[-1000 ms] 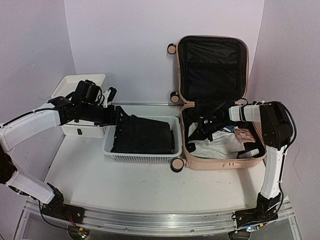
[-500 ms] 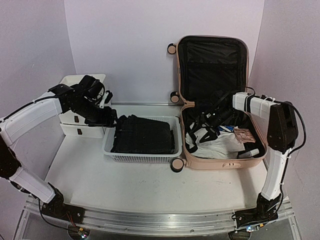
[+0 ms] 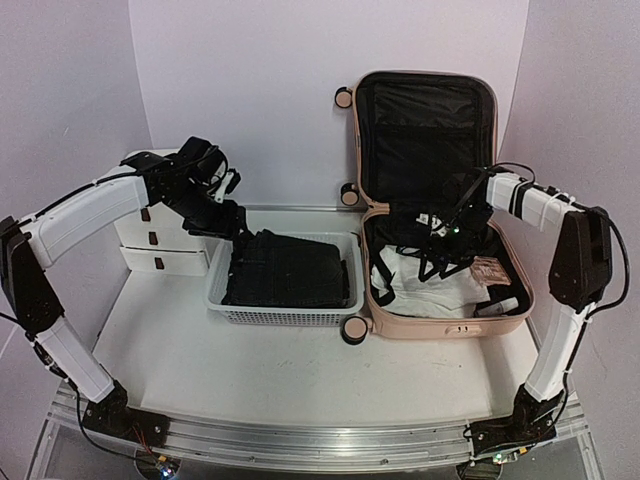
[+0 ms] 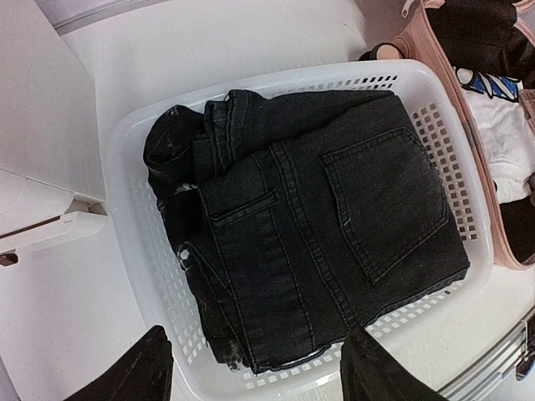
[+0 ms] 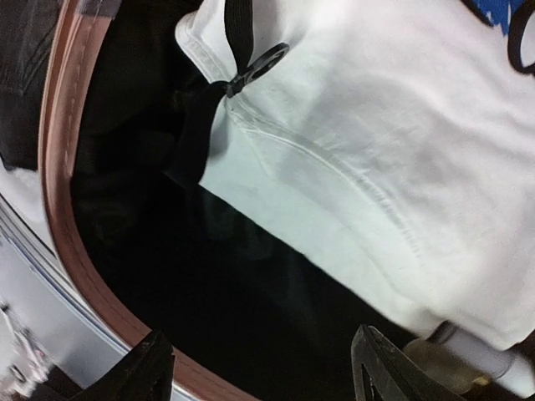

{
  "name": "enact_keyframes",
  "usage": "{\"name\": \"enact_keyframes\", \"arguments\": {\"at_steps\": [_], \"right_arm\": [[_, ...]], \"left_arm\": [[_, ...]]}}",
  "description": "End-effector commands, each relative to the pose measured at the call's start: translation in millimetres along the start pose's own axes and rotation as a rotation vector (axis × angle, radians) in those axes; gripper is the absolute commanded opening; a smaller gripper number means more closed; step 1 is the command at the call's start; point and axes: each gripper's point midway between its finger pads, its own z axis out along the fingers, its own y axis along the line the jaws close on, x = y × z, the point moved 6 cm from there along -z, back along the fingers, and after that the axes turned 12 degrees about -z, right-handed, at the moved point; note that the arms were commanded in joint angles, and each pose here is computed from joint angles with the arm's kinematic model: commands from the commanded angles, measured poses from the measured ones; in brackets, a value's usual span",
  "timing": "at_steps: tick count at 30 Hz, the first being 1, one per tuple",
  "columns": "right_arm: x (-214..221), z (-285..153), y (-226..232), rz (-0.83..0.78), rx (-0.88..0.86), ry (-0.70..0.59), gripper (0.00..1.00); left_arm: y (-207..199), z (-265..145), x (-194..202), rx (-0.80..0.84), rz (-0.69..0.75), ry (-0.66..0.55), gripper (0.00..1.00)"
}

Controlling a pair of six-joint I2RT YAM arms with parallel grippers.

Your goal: Open, take out, and arrange the luggage

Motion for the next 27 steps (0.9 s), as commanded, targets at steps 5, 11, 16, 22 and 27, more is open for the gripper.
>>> {"name": "enact_keyframes", "arguments": {"at_steps": [5, 11, 16, 22, 27], "right_arm": [[-27, 1, -14, -0.531, -0.019, -0.142, 0.76], [-43, 26, -9, -0.705, -0.118, -0.239, 0.79], [-45, 47, -9, -0.773, -0.152, -0.222, 0.80], [-43, 68, -3, -0.877, -0.204, -0.214, 0.75], [-44, 88, -3, -0.920, -0.180, -0.168, 0.74]], "left_arm": [[-5, -8, -14, 0.049, -0.017, 0.001, 0.69], [1, -9, -17, 0.049, -0.029, 0.042, 0.69], [7, -8, -17, 0.032, -0.051, 0.062, 0.69], [11, -5, -17, 0.023, -0.070, 0.084, 0.68], [12, -5, -19, 0.016, -0.072, 0.102, 0.67]]}}
